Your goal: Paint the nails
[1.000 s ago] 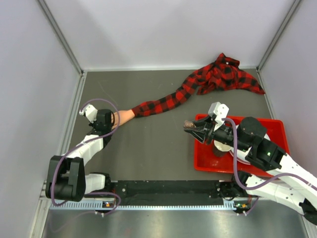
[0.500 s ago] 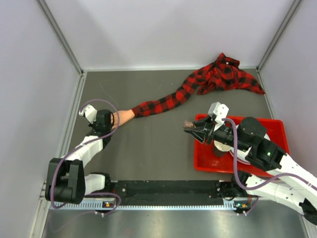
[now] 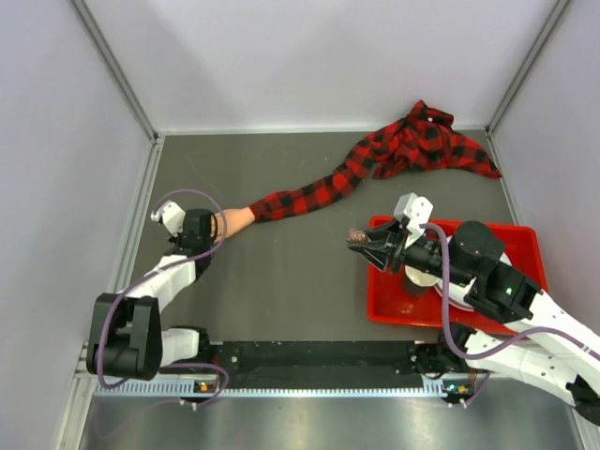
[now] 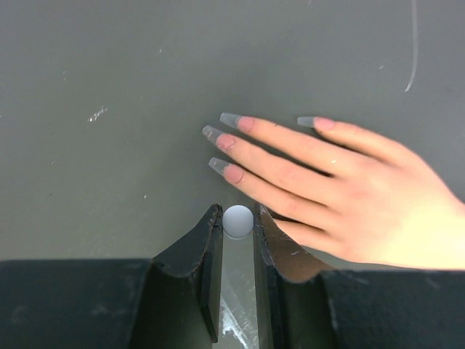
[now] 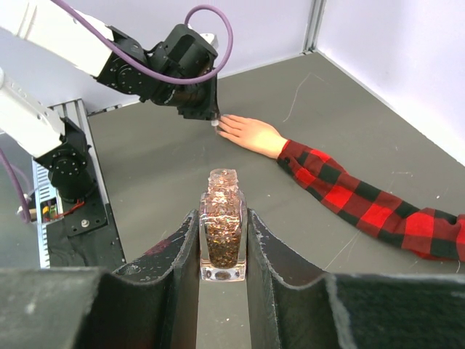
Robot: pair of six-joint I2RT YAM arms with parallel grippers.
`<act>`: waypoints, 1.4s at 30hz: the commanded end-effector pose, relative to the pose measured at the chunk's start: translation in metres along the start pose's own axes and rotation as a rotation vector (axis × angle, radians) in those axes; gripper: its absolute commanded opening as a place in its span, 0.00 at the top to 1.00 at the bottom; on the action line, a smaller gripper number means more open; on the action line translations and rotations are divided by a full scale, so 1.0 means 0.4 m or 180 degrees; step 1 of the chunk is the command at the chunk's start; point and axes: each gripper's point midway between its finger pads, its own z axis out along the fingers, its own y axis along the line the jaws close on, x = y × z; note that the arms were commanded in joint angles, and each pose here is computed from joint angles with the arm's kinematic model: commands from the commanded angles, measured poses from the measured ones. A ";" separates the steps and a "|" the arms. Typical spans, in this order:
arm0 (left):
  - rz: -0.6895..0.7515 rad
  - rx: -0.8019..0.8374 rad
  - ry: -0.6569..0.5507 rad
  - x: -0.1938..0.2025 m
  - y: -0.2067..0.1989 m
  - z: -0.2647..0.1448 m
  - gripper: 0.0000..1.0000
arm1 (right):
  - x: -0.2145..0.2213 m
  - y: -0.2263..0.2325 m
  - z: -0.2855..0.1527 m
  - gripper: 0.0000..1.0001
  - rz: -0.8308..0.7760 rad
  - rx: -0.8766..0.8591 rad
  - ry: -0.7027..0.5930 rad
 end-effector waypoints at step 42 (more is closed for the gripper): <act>-0.0190 0.0176 -0.0210 -0.065 -0.057 0.016 1.00 | -0.040 -0.004 0.009 1.00 -0.0055 -0.0012 -0.0176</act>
